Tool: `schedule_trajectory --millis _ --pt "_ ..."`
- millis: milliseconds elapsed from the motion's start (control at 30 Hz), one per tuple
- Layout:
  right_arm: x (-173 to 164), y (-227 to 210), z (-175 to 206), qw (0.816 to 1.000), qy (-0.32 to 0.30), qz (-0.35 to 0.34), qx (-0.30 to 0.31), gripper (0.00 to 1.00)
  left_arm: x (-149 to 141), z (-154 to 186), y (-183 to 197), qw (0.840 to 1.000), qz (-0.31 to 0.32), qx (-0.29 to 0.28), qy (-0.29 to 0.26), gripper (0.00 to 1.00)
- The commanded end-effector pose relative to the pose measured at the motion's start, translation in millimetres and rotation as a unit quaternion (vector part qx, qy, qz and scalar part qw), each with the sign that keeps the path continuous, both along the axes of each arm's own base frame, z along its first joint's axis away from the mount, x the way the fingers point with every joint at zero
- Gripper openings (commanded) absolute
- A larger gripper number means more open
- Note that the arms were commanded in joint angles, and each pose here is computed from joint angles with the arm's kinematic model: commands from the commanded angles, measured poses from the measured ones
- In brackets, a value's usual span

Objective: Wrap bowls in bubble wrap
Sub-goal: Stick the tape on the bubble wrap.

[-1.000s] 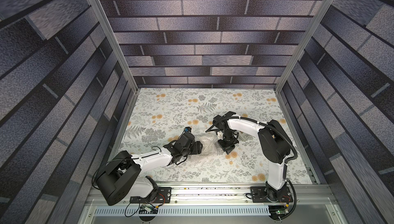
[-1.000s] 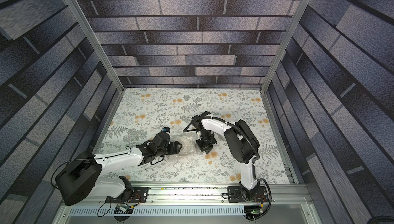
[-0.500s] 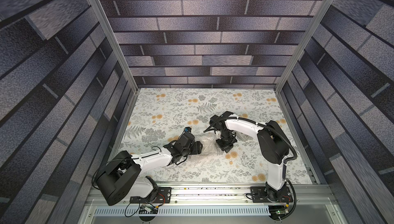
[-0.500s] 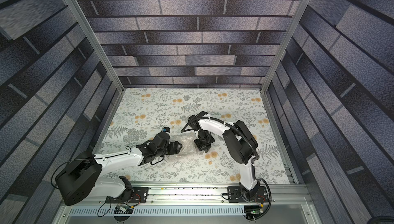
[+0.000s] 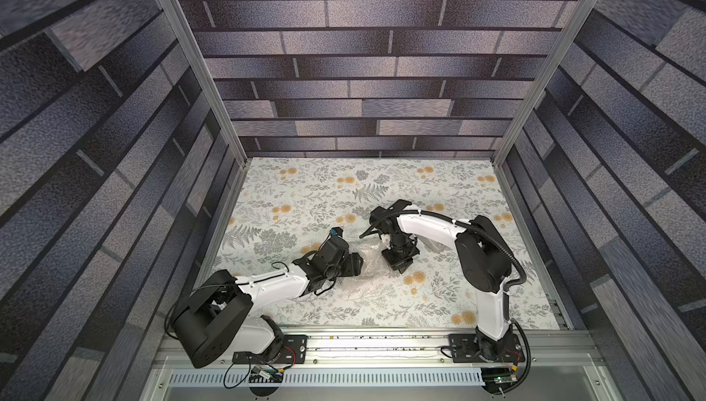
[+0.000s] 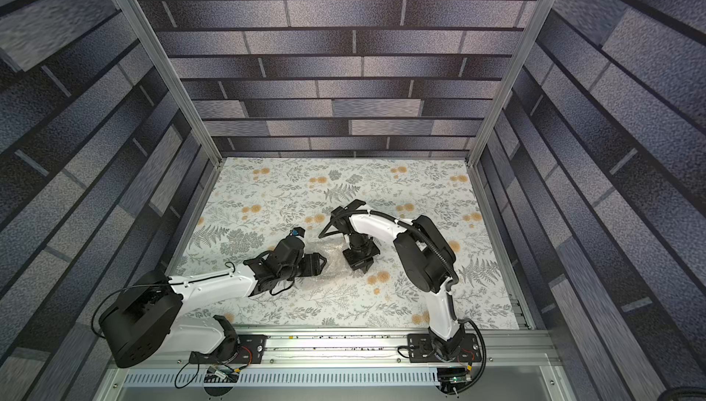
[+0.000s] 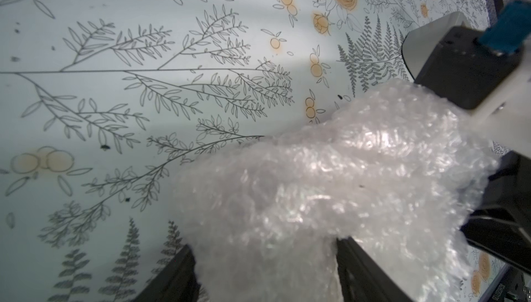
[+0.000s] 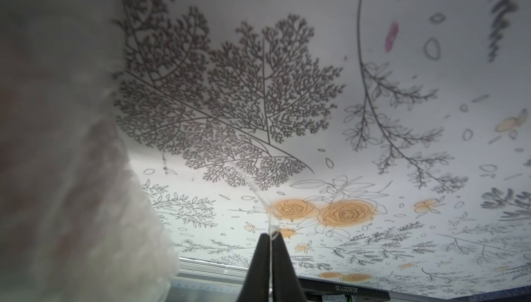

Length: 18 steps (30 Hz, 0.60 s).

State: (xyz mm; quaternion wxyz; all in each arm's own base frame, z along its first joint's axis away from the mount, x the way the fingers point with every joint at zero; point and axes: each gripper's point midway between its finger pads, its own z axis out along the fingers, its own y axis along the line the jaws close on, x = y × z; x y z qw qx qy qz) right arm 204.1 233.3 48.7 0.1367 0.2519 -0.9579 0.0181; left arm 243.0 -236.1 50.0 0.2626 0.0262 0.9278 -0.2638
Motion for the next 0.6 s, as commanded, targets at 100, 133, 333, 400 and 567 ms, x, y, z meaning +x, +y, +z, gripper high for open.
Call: schedule_trajectory --millis 100,133,333,400,567 --pt "-2 20 27 0.999 -0.008 0.002 0.047 0.10 -4 -4 1 1.000 -0.011 0.015 0.000 0.74" --pt "-1 21 27 0.999 -0.009 0.002 0.051 0.10 -4 -4 1 1.000 -0.011 0.015 0.000 0.74" --pt "-1 32 37 0.997 -0.008 0.003 0.081 0.12 -5 -4 2 1.000 -0.012 0.015 0.000 0.74" --pt "0 33 40 0.996 -0.011 0.005 0.084 0.12 -4 -3 1 1.000 -0.011 0.015 -0.001 0.74" --pt "0 35 49 0.996 -0.015 0.008 0.093 0.14 -3 -3 0 1.000 -0.013 0.014 -0.002 0.74"
